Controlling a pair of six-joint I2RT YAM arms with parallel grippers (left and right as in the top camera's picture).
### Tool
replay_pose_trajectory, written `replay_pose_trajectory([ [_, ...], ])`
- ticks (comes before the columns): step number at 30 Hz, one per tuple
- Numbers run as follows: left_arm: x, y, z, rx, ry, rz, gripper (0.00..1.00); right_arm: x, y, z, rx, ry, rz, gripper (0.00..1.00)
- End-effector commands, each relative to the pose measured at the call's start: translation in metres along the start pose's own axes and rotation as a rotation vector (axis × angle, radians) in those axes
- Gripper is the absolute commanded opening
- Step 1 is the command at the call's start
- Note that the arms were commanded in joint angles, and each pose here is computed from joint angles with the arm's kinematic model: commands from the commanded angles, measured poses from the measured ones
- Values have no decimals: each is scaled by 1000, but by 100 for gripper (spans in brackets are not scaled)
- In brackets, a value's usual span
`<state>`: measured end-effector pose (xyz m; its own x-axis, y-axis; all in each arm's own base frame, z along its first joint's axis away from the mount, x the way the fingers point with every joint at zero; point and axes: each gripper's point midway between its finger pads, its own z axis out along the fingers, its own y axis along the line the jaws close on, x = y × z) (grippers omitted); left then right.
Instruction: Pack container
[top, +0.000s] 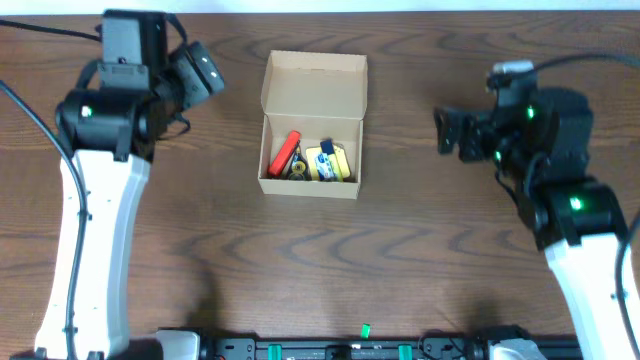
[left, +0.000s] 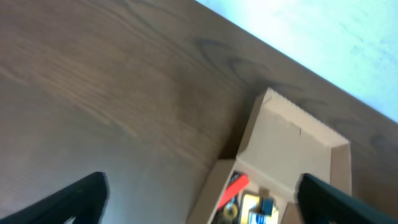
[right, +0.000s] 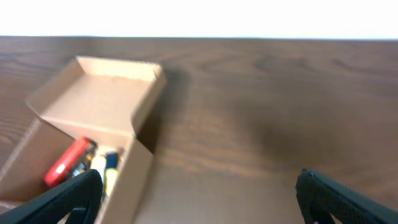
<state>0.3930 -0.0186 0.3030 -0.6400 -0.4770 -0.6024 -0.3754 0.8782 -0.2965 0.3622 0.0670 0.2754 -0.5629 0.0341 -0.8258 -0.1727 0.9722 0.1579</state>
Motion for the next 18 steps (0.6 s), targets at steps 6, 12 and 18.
replay_pose_trajectory([
  [6, -9, -7, 89, 43, 82, -60, 87, -18, 1, 58, -57, -22, 21, 82],
  [12, -5, -4, 143, 10, 102, -134, 6, -4, -9, 114, -54, 10, 184, 26],
  [18, -2, 4, 179, -11, 114, -233, 5, 19, -23, 152, -25, 63, 363, 1],
])
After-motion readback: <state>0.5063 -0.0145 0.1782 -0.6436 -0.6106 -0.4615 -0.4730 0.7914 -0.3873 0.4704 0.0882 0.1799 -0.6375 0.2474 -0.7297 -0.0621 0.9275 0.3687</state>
